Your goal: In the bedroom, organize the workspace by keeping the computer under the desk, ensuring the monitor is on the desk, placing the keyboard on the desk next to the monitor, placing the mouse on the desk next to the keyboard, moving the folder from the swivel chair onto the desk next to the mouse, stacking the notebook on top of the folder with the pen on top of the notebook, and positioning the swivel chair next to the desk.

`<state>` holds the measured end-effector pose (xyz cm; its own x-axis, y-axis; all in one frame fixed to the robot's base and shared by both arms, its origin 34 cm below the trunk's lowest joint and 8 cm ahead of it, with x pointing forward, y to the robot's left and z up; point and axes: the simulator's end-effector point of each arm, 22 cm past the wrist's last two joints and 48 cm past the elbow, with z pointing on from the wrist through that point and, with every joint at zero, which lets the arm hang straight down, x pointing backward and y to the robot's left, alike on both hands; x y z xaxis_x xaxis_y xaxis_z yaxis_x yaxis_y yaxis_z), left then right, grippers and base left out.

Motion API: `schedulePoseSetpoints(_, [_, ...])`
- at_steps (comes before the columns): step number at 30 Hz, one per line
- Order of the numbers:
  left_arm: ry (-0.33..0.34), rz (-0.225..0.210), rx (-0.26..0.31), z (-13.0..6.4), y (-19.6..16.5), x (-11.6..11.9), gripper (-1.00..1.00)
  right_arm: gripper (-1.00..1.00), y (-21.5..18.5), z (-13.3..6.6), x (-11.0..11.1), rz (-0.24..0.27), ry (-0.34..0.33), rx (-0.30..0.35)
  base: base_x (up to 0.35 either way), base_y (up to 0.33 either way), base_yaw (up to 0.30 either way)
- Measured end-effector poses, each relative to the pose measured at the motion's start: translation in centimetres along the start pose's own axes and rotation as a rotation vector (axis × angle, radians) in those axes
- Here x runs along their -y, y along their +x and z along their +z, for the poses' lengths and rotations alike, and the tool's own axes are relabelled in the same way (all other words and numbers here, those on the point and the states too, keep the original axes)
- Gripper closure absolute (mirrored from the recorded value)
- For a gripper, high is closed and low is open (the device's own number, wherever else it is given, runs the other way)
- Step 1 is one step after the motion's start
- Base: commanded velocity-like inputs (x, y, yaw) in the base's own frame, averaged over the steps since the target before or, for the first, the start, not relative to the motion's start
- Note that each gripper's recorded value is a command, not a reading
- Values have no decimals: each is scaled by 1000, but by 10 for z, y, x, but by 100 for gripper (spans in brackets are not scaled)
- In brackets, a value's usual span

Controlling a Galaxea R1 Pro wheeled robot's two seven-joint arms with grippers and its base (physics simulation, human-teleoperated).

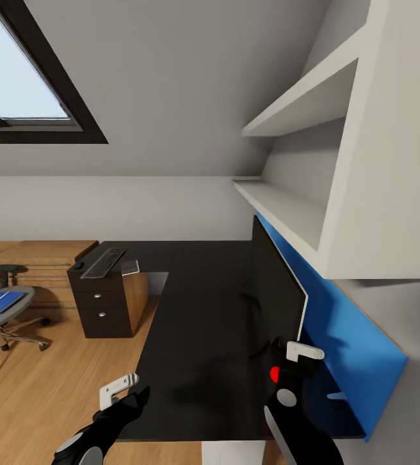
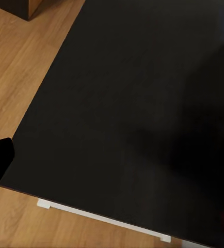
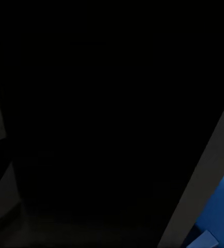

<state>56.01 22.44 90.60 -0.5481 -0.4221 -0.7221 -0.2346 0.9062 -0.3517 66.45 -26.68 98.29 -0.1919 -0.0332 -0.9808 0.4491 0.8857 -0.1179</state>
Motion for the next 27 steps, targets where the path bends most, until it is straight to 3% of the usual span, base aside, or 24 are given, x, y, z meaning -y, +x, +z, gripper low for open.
schedulePoseSetpoints(27, [-1,1,0,0,0,0,-100,-100,-1,0,-3,2,-8,1,-6,-23,0])
